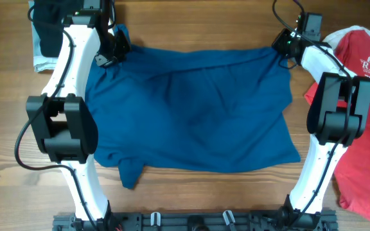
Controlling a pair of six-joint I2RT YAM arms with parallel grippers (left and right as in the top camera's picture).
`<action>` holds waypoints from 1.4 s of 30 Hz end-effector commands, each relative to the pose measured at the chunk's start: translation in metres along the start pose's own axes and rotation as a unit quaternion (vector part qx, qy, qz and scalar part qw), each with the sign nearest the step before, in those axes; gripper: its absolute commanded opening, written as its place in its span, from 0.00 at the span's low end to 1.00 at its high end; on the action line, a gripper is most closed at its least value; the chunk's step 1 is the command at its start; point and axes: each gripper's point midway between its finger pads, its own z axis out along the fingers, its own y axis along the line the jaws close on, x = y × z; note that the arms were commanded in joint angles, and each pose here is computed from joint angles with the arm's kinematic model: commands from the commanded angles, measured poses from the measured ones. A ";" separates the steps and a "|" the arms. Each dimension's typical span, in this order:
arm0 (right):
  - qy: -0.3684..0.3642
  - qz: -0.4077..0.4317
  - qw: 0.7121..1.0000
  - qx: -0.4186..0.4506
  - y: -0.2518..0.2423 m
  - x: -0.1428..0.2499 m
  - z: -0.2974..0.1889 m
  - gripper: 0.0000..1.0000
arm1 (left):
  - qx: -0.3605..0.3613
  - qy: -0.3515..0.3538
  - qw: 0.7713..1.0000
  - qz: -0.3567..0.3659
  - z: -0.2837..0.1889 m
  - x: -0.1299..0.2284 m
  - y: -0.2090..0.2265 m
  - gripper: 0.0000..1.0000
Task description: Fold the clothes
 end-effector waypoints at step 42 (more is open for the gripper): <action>0.123 0.095 0.966 0.207 -0.043 0.068 -0.183 0.41 | -0.118 -0.012 0.983 -0.137 0.006 -0.031 0.126 0.34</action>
